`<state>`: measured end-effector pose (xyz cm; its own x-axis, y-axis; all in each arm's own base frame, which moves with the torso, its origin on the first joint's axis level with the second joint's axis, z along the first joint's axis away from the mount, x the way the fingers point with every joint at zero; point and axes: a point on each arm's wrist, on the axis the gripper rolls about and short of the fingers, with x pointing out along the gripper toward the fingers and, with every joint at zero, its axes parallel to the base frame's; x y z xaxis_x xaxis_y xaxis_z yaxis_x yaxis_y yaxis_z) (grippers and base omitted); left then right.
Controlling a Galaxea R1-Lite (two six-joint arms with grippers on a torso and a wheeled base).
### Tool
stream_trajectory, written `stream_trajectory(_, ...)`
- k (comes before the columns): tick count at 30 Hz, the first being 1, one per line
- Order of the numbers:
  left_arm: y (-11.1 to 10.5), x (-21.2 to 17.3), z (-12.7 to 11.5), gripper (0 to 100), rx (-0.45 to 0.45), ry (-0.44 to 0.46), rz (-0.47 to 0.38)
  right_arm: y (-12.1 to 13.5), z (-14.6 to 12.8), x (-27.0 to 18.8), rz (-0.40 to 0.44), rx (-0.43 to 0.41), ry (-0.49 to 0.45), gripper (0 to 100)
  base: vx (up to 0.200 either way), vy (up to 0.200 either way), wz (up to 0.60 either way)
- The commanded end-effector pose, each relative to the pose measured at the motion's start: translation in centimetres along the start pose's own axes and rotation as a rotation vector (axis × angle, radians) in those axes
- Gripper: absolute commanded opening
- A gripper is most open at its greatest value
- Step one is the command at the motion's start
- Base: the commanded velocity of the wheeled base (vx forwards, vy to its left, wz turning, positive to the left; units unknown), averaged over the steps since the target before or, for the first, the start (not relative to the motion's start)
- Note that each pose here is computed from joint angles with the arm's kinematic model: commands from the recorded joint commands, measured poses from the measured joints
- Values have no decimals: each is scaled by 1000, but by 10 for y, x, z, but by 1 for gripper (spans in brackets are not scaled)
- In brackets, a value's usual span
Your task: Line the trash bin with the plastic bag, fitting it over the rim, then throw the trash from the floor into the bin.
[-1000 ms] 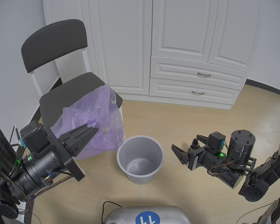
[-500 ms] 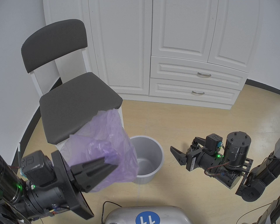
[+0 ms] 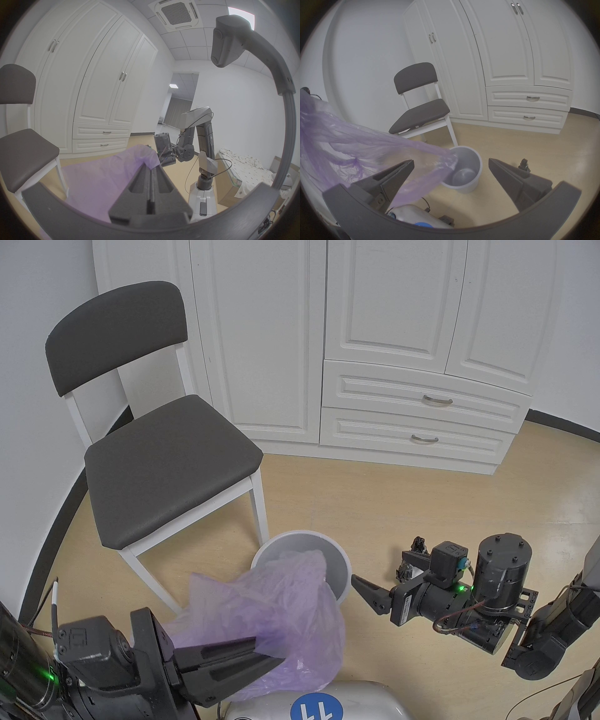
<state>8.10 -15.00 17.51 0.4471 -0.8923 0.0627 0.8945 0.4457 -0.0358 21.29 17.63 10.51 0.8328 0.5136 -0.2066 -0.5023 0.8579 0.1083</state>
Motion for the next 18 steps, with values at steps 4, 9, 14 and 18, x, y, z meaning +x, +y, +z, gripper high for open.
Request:
stream_trajectory(4, -2, -1, 1, 0, -1, -11, -9, 5, -26, 1, 22, -28, 104, 100, 0, 0, 0)
stream_trajectory(9, 4, -1, 5, 0, -1, -27, 25, 2, -42, -12, 80, -75, 197, 100, 0, 0, 0)
stream_trajectory(14, 18, 1, 10, 0, 7, -48, 102, -2, -53, -21, 112, -149, 254, 100, 0, 0, 0)
stream_trajectory(18, 30, 0, 17, 0, 4, -81, 147, -6, -54, -23, 103, -173, 263, 100, 0, 0, 0)
